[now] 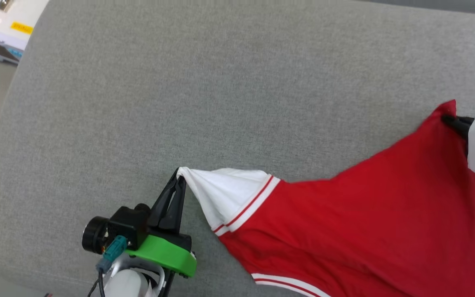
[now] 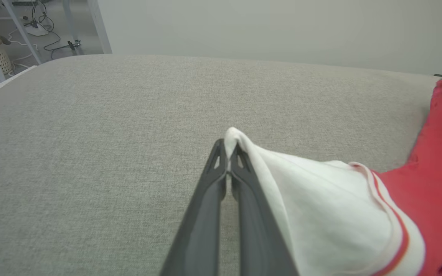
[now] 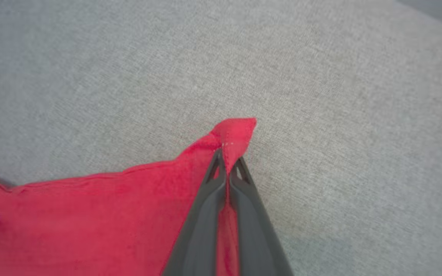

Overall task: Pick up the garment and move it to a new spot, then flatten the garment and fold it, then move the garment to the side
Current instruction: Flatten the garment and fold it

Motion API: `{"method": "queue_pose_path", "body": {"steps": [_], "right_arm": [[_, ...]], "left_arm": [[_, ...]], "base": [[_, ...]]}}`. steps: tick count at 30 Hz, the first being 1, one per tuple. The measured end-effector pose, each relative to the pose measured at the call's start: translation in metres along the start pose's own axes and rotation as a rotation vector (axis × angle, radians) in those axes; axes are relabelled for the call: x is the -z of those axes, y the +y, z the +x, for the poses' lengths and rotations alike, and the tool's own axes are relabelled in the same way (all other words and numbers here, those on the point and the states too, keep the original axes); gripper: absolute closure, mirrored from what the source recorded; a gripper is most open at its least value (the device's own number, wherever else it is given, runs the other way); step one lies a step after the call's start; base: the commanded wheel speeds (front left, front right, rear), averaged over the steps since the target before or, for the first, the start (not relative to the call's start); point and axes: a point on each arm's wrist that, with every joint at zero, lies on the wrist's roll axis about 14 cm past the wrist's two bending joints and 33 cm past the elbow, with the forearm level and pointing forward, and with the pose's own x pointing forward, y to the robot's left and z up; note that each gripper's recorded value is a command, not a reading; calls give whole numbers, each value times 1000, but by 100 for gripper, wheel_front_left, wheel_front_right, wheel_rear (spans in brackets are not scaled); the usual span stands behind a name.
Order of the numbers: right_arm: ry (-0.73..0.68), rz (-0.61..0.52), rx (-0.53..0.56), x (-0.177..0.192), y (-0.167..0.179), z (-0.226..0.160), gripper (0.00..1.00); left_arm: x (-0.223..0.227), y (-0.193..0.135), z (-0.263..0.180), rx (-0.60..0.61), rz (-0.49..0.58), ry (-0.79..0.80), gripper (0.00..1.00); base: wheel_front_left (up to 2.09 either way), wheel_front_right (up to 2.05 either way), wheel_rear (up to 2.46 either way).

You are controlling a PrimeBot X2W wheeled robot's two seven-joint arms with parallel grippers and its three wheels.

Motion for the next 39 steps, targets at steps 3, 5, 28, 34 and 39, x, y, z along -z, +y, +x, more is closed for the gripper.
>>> {"method": "queue_pose_path", "body": {"steps": [3, 5, 28, 34, 39], "right_arm": [[-144, -23, 9, -31, 1, -22, 100], [-244, -24, 5, -51, 5, -39, 100], [-951, -132, 189, -176, -6, -218, 100], [-1025, -171, 250, -220, -20, -226, 100], [-1072, -200, 308, -264, -37, -225, 100]], "left_arm": [[-18, -1, 0, 23, 29, -49, 100], [-35, -1, 3, 43, 59, -97, 100], [-317, -89, 68, 375, 351, -712, 100], [-356, -109, 99, 429, 387, -751, 100], [-387, -114, 132, 429, 434, -783, 100]], "base": [[0, 0, 0], [0, 0, 0], [0, 0, 0], [0, 0, 0], [0, 0, 0]]}}
